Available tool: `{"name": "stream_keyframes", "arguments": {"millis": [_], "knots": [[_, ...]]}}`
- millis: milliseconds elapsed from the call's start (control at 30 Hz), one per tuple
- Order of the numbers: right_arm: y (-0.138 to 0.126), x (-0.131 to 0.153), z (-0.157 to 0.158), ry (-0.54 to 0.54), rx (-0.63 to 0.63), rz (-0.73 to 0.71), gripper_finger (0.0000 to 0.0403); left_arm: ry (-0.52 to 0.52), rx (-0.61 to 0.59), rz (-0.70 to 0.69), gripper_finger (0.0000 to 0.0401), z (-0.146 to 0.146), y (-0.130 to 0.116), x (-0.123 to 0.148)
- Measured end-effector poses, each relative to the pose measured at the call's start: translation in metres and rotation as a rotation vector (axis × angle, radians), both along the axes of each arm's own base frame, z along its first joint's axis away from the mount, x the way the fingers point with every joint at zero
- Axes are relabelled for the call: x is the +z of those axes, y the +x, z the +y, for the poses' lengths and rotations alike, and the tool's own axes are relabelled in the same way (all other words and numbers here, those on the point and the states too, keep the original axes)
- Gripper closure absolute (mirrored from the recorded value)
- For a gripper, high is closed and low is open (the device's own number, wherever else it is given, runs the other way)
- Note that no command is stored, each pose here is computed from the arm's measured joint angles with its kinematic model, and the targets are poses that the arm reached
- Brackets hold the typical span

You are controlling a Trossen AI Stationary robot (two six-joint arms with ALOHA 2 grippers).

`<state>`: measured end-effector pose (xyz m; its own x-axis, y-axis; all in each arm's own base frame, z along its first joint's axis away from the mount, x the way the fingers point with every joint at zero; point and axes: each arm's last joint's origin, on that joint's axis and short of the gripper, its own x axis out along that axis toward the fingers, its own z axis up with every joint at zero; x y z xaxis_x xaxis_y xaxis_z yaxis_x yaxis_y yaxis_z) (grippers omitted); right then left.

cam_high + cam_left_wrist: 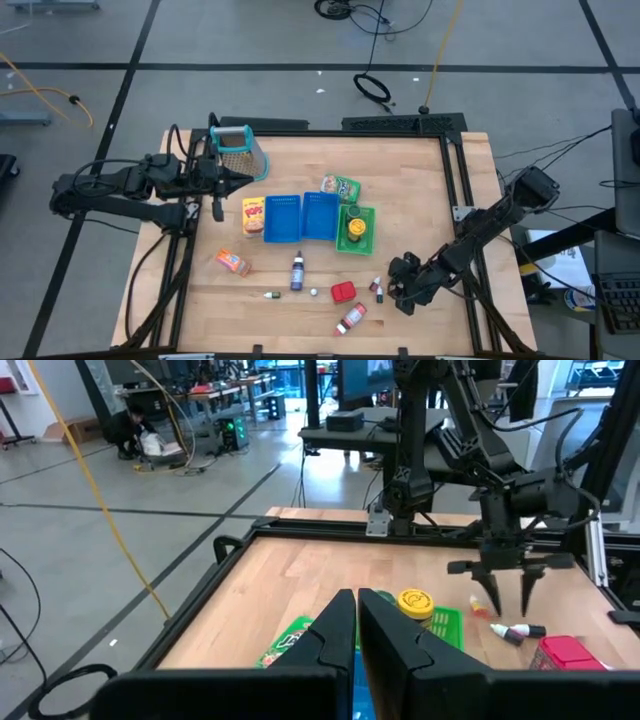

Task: Pick & Place Kitchen Items
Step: Put the small yellow food coloring bottle into the right blue bin

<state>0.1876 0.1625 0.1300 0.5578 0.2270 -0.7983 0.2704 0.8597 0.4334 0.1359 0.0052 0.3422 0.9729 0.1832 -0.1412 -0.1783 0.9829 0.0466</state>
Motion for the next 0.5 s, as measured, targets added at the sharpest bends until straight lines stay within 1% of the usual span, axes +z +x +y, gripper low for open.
{"name": "stream_keyframes", "arguments": {"millis": [100, 167, 400, 500], "knots": [[0.001, 0.006, 0.001, 0.01, 0.021, -0.039, 0.0248, 0.0, 0.0, 0.0, 0.038, 0.0, 0.0, 0.0], [0.0, 0.009, -0.002, -0.011, 0.032, -0.045, 0.0248, 0.001, 0.0, 0.0, 0.038, 0.0, 0.0, 0.0], [-0.008, 0.028, -0.018, -0.161, 0.017, -0.117, 0.0248, 0.001, 0.0, 0.0, 0.038, 0.0, 0.0, 0.0], [-0.013, 0.029, -0.026, -0.217, 0.007, -0.079, 0.0248, 0.001, 0.0, 0.0, 0.038, 0.0, 0.0, 0.0]]}}
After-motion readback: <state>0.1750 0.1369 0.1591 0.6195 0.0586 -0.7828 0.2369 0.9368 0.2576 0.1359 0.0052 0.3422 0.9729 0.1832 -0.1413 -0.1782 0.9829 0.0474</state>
